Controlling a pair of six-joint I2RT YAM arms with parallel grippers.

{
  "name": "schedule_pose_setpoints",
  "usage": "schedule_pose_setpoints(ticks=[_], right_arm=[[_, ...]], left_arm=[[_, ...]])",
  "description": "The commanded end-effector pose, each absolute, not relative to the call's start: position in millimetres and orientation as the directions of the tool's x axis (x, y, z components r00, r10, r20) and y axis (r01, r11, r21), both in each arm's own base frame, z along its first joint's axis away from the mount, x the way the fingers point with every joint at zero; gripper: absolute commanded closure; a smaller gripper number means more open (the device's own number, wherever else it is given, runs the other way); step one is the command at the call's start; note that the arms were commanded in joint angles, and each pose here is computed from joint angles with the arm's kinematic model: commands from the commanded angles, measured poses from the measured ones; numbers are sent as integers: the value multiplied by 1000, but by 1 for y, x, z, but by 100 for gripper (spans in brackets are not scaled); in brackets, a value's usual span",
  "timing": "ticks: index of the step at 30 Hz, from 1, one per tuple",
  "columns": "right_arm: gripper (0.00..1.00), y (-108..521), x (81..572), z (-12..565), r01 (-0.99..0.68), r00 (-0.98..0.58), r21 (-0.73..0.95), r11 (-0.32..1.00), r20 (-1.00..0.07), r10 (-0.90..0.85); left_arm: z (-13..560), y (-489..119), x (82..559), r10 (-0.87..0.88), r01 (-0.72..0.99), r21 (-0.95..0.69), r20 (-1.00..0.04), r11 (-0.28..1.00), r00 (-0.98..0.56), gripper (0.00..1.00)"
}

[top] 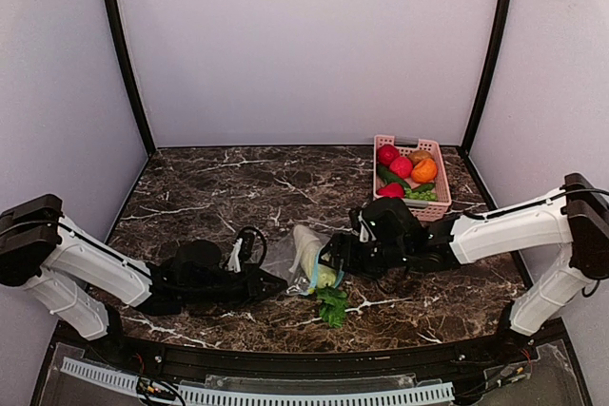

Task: Place the food in the zip-top bag and seal the zipper
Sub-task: Hold the zipper food storage bag at the center of the board, then adjust the fake vegetable in the zipper food storage bag.

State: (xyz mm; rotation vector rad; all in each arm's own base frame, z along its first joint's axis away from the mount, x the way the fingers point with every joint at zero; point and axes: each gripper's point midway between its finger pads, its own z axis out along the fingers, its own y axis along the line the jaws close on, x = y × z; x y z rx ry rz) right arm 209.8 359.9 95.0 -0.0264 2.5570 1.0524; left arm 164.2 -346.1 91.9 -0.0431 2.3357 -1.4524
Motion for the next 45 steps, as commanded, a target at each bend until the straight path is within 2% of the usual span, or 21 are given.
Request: schedule_pose_setpoints(ticks=[1,7,12,15,22,29,38,45], right_arm=[[19,346,190,94,-186,-935,663,726,-346,76],[24,329,179,96,-211,-928,660,721,-367,64],[40,335,172,97,-296,-914,651,698,-405,-11],[47,337,171,90,-288,-920,645,708,-392,-17],[42,326,164,71,-239,-932,659,713,-361,21],[59,332,168,60,-263,-923,668,696,-385,21],[68,359,169,62,-335,-910,686,646,-414,-31],[69,393,175,74,-401,-887,711,577,-459,-51]], left_arm=[[93,-345,162,-223,174,-864,-307,472,-925,99],[93,-347,164,-216,177,-858,-312,482,-925,99],[92,-348,163,-206,178,-854,-311,488,-928,99],[91,-347,162,-205,177,-853,-310,490,-928,99],[88,-339,161,-204,174,-838,-318,518,-926,99],[84,-336,159,-194,174,-828,-319,533,-928,99],[84,-333,158,-198,171,-828,-318,533,-927,99],[79,-331,154,-174,172,-820,-312,546,-934,99]])
